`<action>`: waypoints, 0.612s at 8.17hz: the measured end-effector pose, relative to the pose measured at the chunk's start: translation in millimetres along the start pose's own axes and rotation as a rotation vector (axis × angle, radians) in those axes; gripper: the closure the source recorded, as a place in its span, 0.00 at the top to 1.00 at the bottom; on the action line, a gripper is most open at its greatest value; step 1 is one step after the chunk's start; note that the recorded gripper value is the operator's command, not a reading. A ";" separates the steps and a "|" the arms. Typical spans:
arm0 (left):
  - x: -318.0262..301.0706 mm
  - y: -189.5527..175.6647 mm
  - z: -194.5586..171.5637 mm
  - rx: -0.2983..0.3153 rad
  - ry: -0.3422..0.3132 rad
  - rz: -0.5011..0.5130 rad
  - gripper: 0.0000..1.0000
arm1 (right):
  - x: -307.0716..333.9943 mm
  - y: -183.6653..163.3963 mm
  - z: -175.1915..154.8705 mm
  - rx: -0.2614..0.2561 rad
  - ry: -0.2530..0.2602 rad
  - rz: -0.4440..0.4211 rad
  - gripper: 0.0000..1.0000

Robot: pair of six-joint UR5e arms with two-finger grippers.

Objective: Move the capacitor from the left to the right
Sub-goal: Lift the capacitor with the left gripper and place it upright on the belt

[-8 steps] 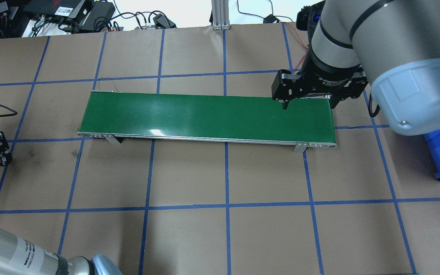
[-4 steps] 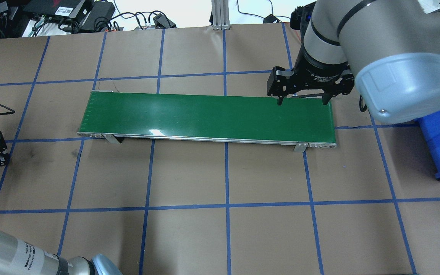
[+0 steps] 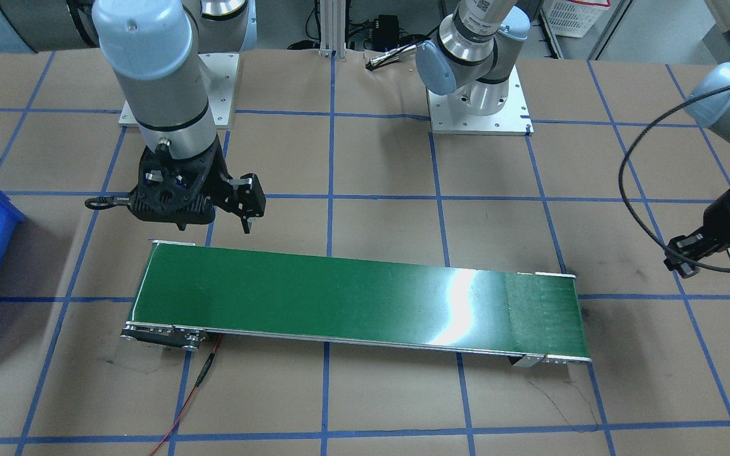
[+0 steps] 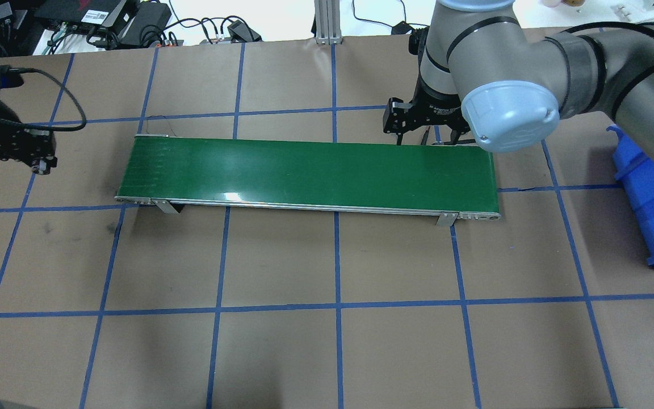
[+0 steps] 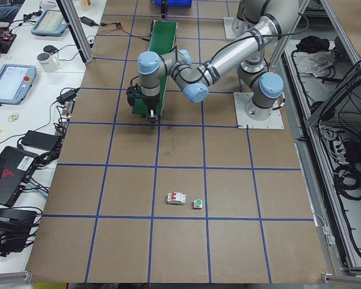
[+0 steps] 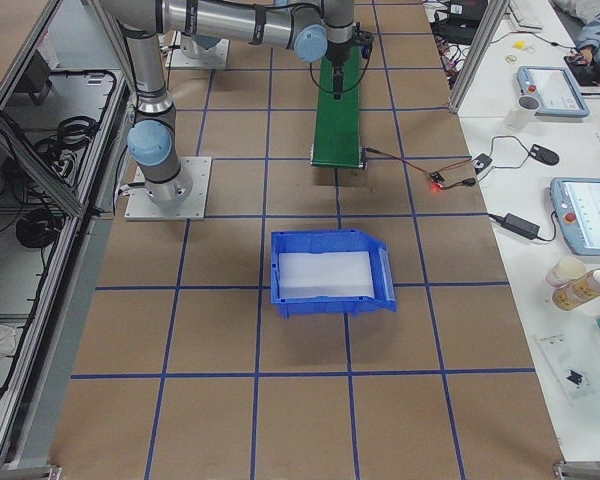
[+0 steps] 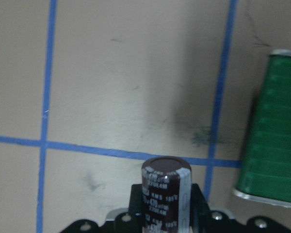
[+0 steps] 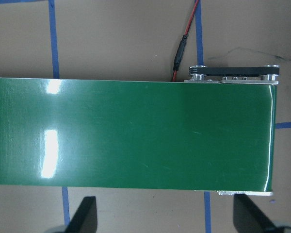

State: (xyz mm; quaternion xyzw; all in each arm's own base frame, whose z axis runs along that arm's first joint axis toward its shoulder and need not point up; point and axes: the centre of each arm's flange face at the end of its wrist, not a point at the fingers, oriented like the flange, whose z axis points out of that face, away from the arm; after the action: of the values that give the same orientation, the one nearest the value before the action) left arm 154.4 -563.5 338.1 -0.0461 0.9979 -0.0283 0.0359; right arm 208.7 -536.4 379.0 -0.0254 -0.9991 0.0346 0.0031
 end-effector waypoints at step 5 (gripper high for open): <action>93.5 -23.0 53.3 -0.056 0.058 0.274 0.00 | 76.1 -12.9 79.6 -0.119 -0.179 -0.145 1.00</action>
State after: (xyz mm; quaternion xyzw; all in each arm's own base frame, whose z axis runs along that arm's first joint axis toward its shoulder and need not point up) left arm 67.6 -598.0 279.9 0.0906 0.9958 0.0034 0.0095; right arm 131.4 -550.8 300.9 0.0499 -0.9949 -0.0231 -0.0851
